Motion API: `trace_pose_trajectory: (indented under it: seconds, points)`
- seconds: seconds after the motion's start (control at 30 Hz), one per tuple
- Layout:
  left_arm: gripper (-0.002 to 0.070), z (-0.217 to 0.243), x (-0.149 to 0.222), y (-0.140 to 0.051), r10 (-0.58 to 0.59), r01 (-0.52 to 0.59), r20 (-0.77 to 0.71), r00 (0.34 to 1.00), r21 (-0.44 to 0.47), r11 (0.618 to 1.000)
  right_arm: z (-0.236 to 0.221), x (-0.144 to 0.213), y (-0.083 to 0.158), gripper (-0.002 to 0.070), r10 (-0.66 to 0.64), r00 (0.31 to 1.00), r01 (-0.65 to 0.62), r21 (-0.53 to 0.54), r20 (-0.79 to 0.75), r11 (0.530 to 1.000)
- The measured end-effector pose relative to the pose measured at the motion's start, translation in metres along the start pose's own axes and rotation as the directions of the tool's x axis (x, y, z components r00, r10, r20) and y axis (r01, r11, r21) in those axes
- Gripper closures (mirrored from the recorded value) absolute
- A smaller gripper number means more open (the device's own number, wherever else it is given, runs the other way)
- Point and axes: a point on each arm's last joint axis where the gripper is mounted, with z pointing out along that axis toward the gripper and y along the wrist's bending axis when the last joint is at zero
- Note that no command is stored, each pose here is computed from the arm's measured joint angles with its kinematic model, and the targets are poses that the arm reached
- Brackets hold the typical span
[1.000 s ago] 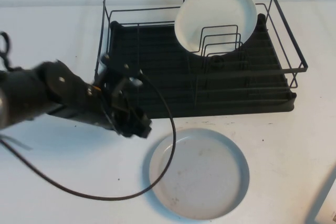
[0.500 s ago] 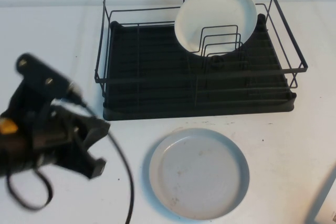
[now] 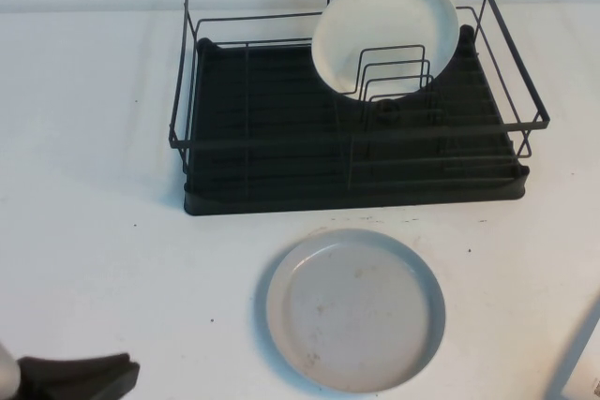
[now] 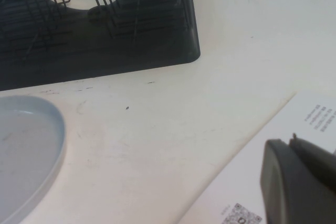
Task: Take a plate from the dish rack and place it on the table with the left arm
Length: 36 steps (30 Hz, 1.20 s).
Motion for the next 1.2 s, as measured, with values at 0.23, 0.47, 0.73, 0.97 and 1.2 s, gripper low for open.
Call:
trace_pose_trajectory:
  seconds: [0.23, 0.47, 0.73, 0.97, 1.2]
  points:
    - [0.0675, -0.012, 0.008, -0.001, 0.088, -0.087, 0.005, 0.996, -0.051, 0.995, 0.0, 0.0, 0.0, 0.0696, 0.0, 1.0, 0.0, 0.0, 0.0, 1.0]
    - [0.0675, -0.013, 0.028, 0.009, 0.015, -0.019, -0.022, 1.0, -0.196, 0.98, 0.0, 0.0, 0.0, 0.0696, 0.006, 1.0, -0.006, -0.002, 0.0, 1.0]
    - [0.0675, -0.01, 0.074, 0.019, -0.163, 0.226, 0.182, 0.97, -0.41, 0.883, 0.0, 0.0, 0.0, 0.0696, 0.014, 1.0, -0.014, -0.005, 0.0, 1.0]
    - [0.0675, 0.003, 0.11, 0.022, -0.182, 0.288, 0.251, 0.951, -0.499, 0.817, 0.0, 0.0, 0.001, 0.0696, 0.018, 1.0, -0.018, -0.007, 0.0, 1.0]
    - [0.0675, 0.004, 0.112, 0.023, -0.171, 0.281, 0.251, 0.953, -0.511, 0.813, 0.0, 0.0, 0.001, 0.0696, 0.018, 1.0, -0.018, -0.007, 0.0, 1.0]
